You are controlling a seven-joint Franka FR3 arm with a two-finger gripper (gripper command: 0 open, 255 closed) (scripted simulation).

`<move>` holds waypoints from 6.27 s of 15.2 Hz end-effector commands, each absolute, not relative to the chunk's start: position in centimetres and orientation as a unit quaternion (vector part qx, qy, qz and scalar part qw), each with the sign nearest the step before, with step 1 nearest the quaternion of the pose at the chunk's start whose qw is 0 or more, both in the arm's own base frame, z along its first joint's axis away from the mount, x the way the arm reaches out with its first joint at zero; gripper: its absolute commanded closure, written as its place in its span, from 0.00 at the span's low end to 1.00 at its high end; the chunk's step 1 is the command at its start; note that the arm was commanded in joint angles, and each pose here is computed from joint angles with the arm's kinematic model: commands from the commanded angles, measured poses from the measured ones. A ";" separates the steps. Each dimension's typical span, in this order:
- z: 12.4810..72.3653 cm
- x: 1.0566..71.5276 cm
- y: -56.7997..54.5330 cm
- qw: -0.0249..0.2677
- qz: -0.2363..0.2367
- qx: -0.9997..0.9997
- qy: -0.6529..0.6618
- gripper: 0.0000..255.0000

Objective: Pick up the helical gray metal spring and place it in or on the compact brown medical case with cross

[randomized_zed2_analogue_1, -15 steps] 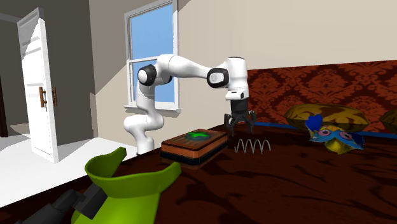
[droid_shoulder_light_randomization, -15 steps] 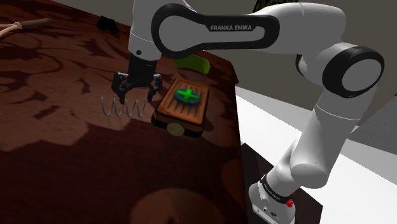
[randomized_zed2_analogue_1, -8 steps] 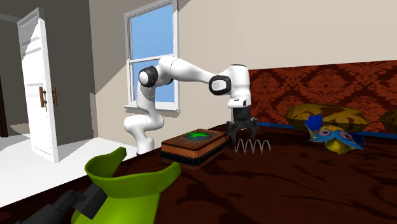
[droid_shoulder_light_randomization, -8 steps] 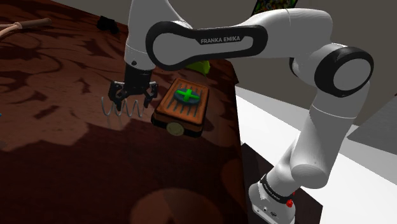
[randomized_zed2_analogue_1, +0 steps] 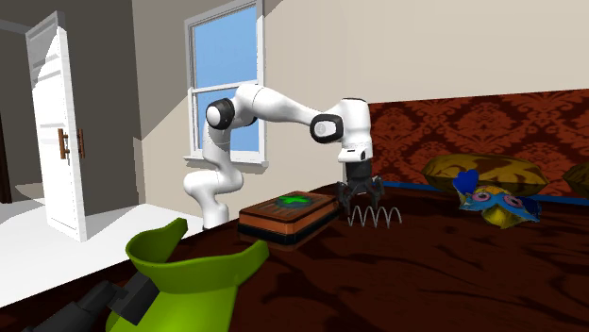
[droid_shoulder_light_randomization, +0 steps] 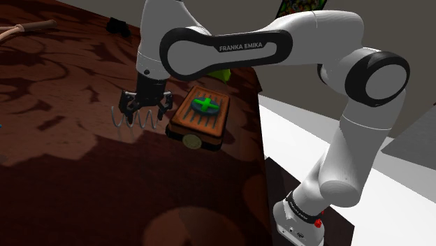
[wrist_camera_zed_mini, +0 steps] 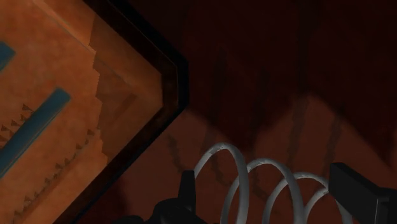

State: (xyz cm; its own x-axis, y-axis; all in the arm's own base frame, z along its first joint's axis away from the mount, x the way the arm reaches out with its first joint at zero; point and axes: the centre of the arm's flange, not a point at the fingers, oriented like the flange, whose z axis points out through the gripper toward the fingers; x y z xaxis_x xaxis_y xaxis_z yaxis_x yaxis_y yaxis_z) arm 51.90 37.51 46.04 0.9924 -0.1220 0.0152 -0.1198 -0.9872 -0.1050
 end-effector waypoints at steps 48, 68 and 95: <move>63.5 49.4 31.4 0.052 -0.011 -0.997 0.061 1.00; 60.7 42.7 14.9 0.052 -0.011 -0.997 0.061 1.00; 61.1 42.6 14.4 0.052 -0.011 -0.997 0.061 0.00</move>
